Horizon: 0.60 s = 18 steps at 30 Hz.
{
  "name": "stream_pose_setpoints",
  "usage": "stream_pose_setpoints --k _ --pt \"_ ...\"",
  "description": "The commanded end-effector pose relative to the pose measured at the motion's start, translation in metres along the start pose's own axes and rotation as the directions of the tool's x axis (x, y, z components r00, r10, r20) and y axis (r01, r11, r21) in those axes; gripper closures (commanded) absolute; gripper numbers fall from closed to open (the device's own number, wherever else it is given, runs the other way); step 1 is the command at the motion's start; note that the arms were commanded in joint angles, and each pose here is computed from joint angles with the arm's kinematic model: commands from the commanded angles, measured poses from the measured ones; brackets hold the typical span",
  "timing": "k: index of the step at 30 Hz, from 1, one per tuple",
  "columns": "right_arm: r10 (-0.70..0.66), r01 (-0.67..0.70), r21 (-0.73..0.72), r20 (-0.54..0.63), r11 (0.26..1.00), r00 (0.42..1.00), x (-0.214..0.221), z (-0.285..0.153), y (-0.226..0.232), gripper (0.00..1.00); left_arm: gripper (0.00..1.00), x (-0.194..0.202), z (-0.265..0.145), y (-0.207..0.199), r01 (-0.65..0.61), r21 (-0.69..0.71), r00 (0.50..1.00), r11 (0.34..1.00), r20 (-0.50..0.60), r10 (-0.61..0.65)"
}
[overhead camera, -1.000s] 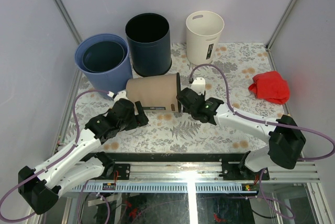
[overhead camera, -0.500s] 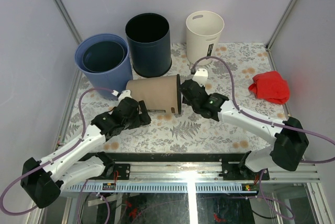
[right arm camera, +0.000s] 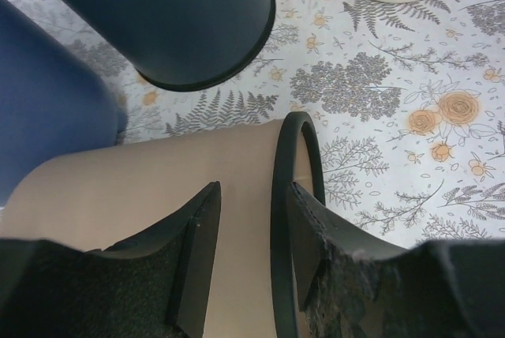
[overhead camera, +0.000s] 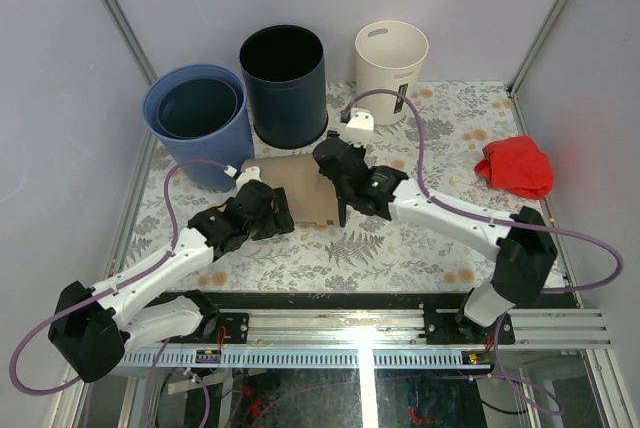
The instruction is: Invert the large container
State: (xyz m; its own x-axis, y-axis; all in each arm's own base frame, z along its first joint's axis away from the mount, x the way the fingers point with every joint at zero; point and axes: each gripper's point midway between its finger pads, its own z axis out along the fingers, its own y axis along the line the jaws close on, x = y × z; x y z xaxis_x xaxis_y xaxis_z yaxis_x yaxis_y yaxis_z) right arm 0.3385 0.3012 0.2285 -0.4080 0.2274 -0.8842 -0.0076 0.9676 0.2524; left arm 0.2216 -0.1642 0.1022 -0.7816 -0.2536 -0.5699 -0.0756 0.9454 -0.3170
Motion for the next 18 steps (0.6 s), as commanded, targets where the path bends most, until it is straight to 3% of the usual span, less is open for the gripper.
stream_pose_setpoints --k 1,18 --pt "0.005 -0.018 0.100 0.124 0.995 0.992 -0.014 0.007 0.002 0.54 0.12 -0.018 -0.003 -0.013 -0.031 0.050 0.997 0.998 0.072 0.027" --pt "-0.068 0.034 0.228 0.145 0.973 0.987 0.026 0.004 -0.026 0.58 0.11 -0.013 0.000 -0.019 -0.052 0.083 0.998 0.995 0.048 0.049"
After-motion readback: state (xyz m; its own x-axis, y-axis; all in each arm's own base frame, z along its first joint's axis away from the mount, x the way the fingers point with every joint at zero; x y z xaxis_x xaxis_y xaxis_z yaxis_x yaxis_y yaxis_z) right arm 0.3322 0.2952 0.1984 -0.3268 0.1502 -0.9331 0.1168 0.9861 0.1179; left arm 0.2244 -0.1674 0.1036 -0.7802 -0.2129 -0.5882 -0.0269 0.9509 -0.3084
